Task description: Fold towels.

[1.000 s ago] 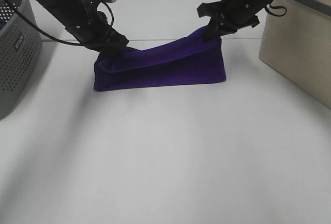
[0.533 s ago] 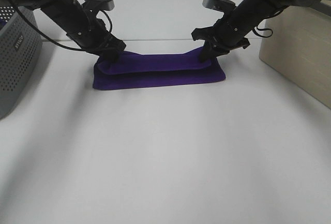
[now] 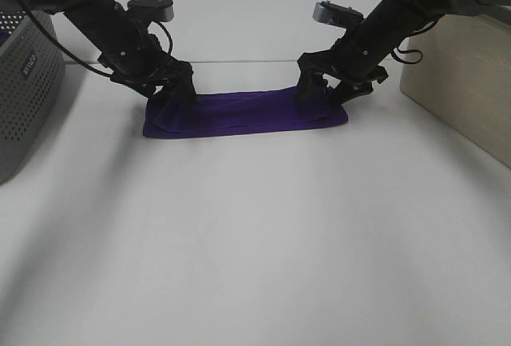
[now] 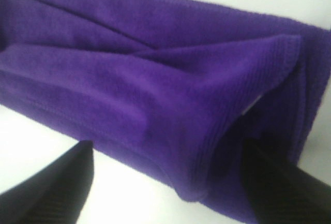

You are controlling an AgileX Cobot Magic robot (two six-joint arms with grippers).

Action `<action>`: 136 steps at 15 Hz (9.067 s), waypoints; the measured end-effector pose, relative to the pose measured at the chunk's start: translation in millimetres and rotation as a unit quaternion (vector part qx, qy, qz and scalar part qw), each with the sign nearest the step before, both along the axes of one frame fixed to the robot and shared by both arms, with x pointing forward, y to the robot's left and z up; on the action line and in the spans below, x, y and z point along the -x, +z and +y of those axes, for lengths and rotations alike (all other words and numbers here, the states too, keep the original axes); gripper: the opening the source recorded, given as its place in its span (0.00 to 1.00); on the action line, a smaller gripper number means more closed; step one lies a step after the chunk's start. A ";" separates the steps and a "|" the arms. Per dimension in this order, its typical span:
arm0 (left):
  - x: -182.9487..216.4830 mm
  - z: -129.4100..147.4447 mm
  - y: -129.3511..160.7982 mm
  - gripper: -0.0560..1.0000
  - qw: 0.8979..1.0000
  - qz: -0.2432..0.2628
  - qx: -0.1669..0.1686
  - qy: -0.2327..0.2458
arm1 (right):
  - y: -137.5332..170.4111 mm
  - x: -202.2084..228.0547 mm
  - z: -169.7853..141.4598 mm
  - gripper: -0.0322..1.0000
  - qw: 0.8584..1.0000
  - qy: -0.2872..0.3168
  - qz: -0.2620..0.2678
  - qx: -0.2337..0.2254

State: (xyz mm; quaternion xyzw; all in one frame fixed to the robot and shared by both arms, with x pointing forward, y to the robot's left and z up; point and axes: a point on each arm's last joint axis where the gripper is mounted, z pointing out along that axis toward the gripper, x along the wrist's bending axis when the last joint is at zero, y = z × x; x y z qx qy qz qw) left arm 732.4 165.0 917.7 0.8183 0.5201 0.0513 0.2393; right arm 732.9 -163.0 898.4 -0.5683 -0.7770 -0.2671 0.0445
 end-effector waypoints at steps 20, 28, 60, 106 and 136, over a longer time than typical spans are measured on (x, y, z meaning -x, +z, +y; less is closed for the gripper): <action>-17.6 74.5 -48.5 0.84 0.960 0.183 0.193 0.083 | 104.3 28.3 -11.8 0.87 0.999 0.021 0.010 0.046; -19.6 11.8 -62.3 0.67 0.956 0.182 0.226 0.049 | 104.1 29.2 -11.9 0.87 0.999 0.023 0.014 0.047; -5.5 -144.4 11.2 0.68 0.972 -0.020 0.194 -0.131 | 179.0 55.2 -14.2 0.87 0.998 0.027 -0.045 0.021; 60.6 141.6 242.9 0.81 0.973 -0.109 -0.075 0.187 | 300.8 179.0 -209.7 0.88 0.954 -0.214 -0.162 0.130; 435.1 146.1 186.1 0.82 0.922 -0.292 -0.100 0.233 | 198.5 490.4 -121.5 0.90 0.880 -0.185 -0.421 0.120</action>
